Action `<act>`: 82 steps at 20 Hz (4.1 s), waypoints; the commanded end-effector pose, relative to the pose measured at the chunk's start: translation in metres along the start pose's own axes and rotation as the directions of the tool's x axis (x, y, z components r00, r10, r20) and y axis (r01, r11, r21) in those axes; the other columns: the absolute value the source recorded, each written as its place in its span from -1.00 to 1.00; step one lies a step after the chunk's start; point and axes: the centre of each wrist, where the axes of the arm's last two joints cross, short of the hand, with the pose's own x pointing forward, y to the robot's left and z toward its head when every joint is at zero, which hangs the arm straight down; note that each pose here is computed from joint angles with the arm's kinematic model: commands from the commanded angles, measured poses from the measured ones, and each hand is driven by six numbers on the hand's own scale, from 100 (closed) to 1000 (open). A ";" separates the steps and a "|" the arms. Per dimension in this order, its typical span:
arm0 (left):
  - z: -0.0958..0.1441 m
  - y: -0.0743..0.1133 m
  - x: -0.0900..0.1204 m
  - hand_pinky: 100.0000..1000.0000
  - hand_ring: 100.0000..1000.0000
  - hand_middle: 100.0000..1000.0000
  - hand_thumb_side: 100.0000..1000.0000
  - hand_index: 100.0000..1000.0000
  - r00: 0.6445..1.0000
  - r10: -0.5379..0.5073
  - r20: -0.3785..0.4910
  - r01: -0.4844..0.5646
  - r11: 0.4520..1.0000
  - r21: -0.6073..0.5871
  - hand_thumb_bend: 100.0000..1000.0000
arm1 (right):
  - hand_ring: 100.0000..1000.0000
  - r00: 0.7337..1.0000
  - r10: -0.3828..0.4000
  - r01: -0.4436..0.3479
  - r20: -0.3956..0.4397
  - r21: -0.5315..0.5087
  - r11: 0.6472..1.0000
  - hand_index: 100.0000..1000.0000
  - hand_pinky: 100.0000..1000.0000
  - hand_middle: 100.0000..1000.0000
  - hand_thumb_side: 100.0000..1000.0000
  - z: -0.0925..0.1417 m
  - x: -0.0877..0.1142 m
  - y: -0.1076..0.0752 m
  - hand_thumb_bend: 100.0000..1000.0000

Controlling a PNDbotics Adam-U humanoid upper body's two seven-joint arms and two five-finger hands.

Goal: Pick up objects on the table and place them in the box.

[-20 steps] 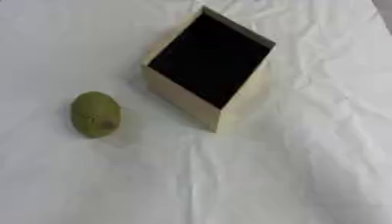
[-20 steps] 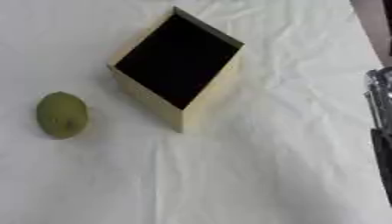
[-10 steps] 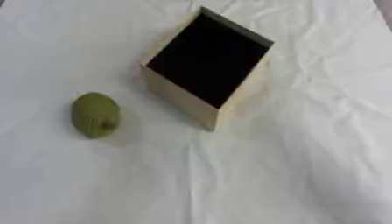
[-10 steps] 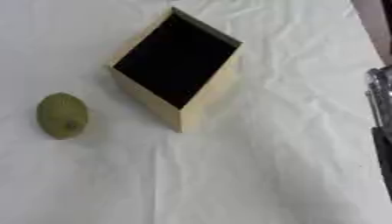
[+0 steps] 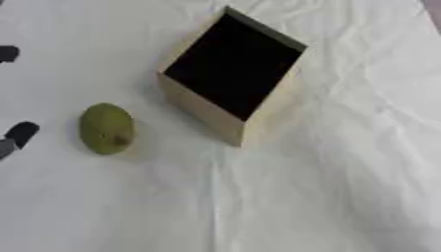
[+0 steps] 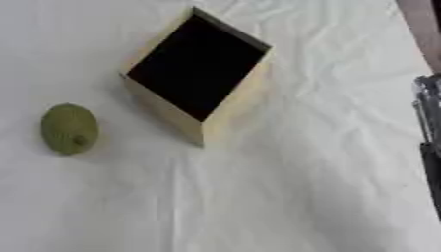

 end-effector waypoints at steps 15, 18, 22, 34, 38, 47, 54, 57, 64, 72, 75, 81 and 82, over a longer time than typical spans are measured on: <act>0.000 0.003 0.003 0.56 0.53 0.55 -0.26 0.88 0.999 0.043 -0.011 -0.045 0.963 -0.266 -0.06 | 0.36 0.999 0.008 -0.009 0.035 0.010 1.000 0.66 0.60 0.33 0.16 -0.006 0.006 -0.004 -0.36; -0.003 0.003 0.004 0.57 0.52 0.53 -0.78 0.85 0.998 0.069 -0.007 -0.067 0.949 -0.308 -0.06 | 0.36 0.999 0.007 -0.007 0.035 0.011 1.000 0.66 0.60 0.33 0.16 -0.005 0.006 -0.004 -0.36; -0.007 0.006 0.005 0.58 0.52 0.51 -0.96 0.84 0.995 0.098 -0.009 -0.095 0.936 -0.338 -0.05 | 0.36 0.999 0.005 -0.005 0.034 0.012 1.000 0.66 0.60 0.33 0.16 -0.005 0.006 -0.003 -0.37; -0.025 0.012 0.012 0.56 0.52 0.52 -0.89 0.84 0.991 0.130 -0.042 -0.136 0.922 -0.363 -0.05 | 0.36 1.000 -0.002 0.002 0.030 0.014 1.000 0.66 0.60 0.33 0.16 -0.004 0.006 -0.002 -0.37; -0.031 0.008 0.012 0.55 0.51 0.51 -0.92 0.83 0.988 0.148 -0.051 -0.156 0.905 -0.396 -0.06 | 0.36 1.000 -0.004 0.004 0.028 0.014 1.000 0.66 0.60 0.33 0.16 -0.004 0.006 -0.001 -0.37; -0.040 -0.008 0.003 0.54 0.50 0.51 -0.97 0.82 0.979 0.178 -0.096 -0.202 0.874 -0.442 -0.09 | 0.36 1.000 -0.007 0.006 0.023 0.013 1.000 0.66 0.61 0.33 0.16 -0.003 0.006 -0.001 -0.37; -0.047 -0.027 -0.006 0.49 0.47 0.44 -1.00 0.78 0.974 0.182 -0.131 -0.222 0.864 -0.451 -0.18 | 0.36 1.000 -0.010 0.010 0.017 0.011 1.000 0.66 0.61 0.33 0.16 -0.002 0.006 -0.001 -0.36; -0.051 -0.032 -0.007 0.49 0.47 0.46 -1.00 0.80 0.973 0.194 -0.127 -0.231 0.861 -0.454 -0.16 | 0.36 1.000 -0.010 0.010 0.015 0.009 1.000 0.66 0.61 0.33 0.16 -0.002 0.006 -0.001 -0.36; -0.063 -0.035 -0.004 0.48 0.45 0.44 -0.98 0.81 0.976 0.191 -0.107 -0.218 0.883 -0.415 -0.14 | 0.36 1.000 -0.014 0.014 0.010 0.010 1.000 0.66 0.61 0.33 0.16 -0.001 0.005 0.000 -0.36; -0.077 -0.039 0.001 0.15 0.10 0.02 -1.00 0.55 0.988 0.105 -0.114 -0.139 0.926 -0.350 -0.45 | 0.36 1.000 -0.015 0.015 0.003 0.010 1.000 0.66 0.61 0.33 0.16 0.000 0.005 0.000 -0.36; -0.081 -0.044 0.001 0.06 -0.01 -0.12 -1.00 0.44 0.990 0.072 -0.119 -0.108 0.936 -0.334 -0.50 | 0.36 1.000 -0.016 0.016 0.002 0.009 1.000 0.66 0.61 0.33 0.16 0.000 0.005 0.000 -0.36; -0.085 -0.052 -0.001 -0.21 -0.37 -0.55 -1.00 0.05 0.991 0.032 -0.128 -0.065 0.962 -0.264 -0.68 | 0.36 1.000 -0.016 0.016 0.000 0.007 1.000 0.66 0.61 0.32 0.16 0.001 0.005 0.000 -0.36; -0.085 -0.051 -0.001 -0.23 -0.40 -0.58 -1.00 0.02 0.991 0.032 -0.130 -0.064 0.967 -0.249 -0.72 | 0.35 1.000 -0.015 0.015 0.000 0.006 1.000 0.66 0.61 0.32 0.16 0.001 0.005 0.000 -0.36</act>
